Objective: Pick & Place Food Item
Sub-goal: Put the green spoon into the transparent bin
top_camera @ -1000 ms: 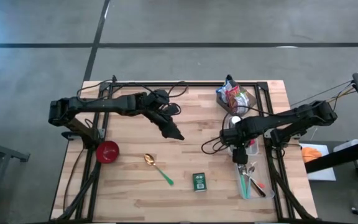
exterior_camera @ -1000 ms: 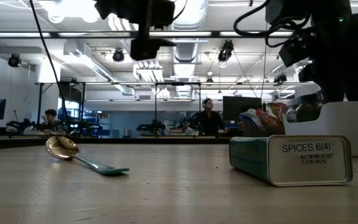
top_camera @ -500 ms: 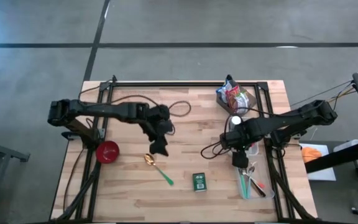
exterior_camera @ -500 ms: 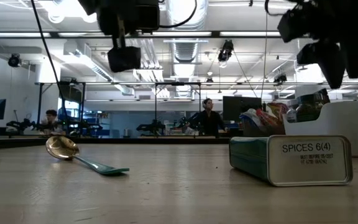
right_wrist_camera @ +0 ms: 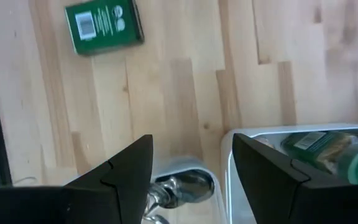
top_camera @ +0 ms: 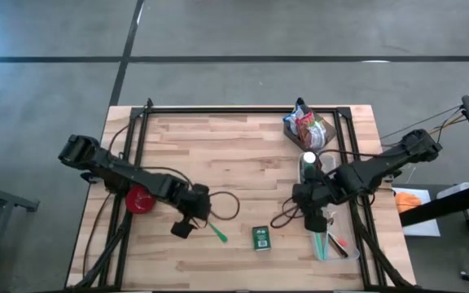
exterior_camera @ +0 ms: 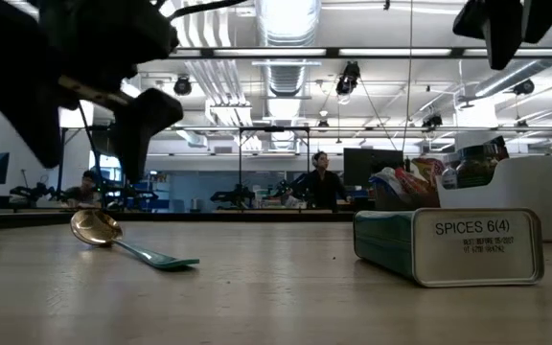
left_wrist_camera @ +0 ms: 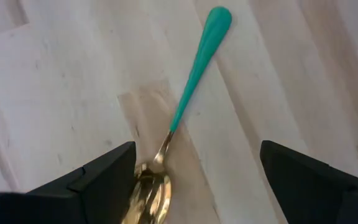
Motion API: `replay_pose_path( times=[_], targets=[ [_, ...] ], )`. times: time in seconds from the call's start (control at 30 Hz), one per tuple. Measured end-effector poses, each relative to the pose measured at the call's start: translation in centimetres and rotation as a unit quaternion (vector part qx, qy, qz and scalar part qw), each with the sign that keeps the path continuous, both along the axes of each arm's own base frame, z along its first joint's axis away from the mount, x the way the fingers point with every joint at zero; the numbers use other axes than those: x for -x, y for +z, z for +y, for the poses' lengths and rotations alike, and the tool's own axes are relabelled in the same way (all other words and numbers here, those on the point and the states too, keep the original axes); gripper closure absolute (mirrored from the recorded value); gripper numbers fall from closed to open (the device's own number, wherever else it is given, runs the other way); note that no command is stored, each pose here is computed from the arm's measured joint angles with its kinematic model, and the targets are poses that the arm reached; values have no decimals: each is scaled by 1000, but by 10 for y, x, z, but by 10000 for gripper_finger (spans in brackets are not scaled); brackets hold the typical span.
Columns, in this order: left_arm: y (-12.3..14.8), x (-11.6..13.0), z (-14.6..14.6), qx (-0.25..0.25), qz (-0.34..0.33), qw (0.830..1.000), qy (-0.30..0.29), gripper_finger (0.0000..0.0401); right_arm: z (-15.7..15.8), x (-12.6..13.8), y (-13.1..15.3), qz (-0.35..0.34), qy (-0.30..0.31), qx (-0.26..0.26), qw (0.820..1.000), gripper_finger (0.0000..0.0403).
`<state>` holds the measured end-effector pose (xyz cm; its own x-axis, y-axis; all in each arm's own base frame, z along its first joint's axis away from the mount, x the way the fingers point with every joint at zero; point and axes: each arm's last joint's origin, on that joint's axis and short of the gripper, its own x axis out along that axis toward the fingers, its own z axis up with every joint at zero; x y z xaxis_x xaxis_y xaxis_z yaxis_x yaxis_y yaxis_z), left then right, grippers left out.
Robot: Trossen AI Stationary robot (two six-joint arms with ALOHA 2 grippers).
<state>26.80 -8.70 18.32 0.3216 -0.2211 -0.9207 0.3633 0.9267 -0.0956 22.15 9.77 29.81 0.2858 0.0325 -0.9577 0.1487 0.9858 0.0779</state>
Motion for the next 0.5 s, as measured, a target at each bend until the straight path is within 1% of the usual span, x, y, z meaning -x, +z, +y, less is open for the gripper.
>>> replay_pose_path(
  times=[0.13,0.37,0.5],
  targets=[
    [-14,5,-7,-7,-25,1000,-14,79,6,2,6,-14,-16,0,1000,185],
    [-36,12,-5,-6,-54,999,-6,121,12,3,15,-28,-54,-20,998,185],
    [-44,11,-4,-17,-52,999,0,138,19,4,22,-50,-57,-16,997,185]
  ],
)
